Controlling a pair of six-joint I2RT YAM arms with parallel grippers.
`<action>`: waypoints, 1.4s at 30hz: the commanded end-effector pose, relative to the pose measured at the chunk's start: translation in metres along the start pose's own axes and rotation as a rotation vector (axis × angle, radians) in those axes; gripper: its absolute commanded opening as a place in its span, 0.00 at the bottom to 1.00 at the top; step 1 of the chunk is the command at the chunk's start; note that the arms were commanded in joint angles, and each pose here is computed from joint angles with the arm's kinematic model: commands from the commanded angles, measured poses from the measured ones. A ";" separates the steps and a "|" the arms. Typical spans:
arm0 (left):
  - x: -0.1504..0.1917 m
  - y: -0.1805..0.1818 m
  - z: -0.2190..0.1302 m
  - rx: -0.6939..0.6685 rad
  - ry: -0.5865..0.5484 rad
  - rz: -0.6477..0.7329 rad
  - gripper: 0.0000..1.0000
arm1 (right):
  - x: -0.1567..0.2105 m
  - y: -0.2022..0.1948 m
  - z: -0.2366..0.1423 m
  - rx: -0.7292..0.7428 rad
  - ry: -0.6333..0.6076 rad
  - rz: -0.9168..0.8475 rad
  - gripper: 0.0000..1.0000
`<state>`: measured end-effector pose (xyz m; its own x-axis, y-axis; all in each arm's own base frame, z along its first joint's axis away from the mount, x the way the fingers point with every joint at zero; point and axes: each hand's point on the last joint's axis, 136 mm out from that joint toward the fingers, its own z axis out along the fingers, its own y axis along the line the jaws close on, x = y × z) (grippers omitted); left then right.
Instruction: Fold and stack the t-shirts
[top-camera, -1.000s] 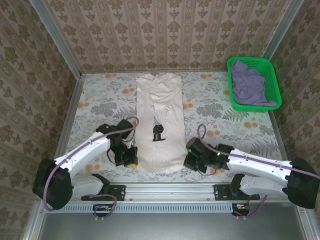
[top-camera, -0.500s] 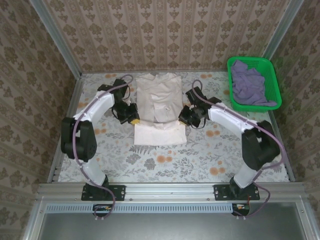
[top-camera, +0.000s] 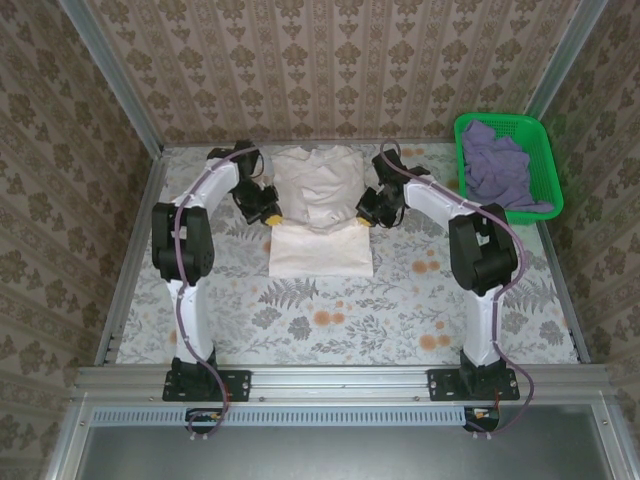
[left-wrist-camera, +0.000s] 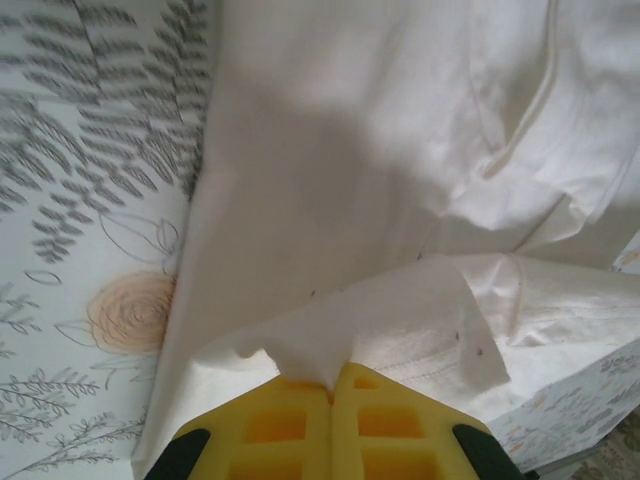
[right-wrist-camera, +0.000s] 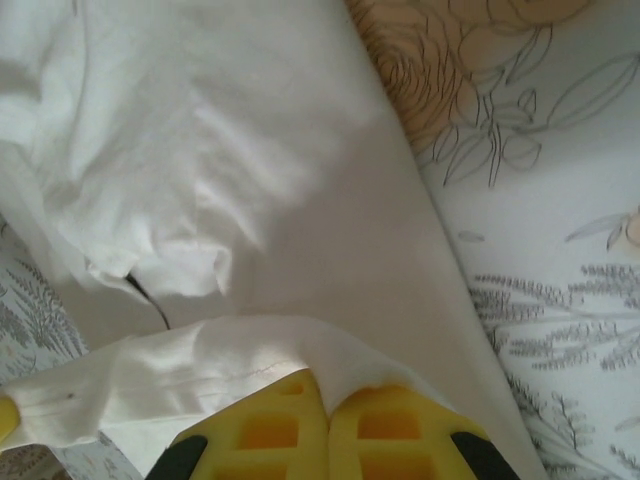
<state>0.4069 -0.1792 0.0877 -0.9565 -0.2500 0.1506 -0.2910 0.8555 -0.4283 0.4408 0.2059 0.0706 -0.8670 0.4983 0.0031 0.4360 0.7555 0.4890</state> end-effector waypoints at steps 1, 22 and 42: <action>-0.013 0.002 -0.004 -0.001 0.000 0.003 0.00 | -0.005 0.003 0.003 -0.002 0.039 0.000 0.00; -0.033 0.009 -0.069 -0.032 -0.250 0.010 0.52 | -0.025 -0.003 -0.058 -0.061 -0.044 -0.020 0.44; 0.109 0.054 0.076 -0.163 0.075 0.157 0.32 | 0.126 -0.057 0.048 -0.016 0.203 -0.063 0.10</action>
<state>0.3043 -0.2111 0.0283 -0.9849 -0.0945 0.1454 -0.1425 0.9187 -0.3683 0.3304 0.2514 0.0172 -0.9365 0.3269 0.1267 0.3424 0.7758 0.5299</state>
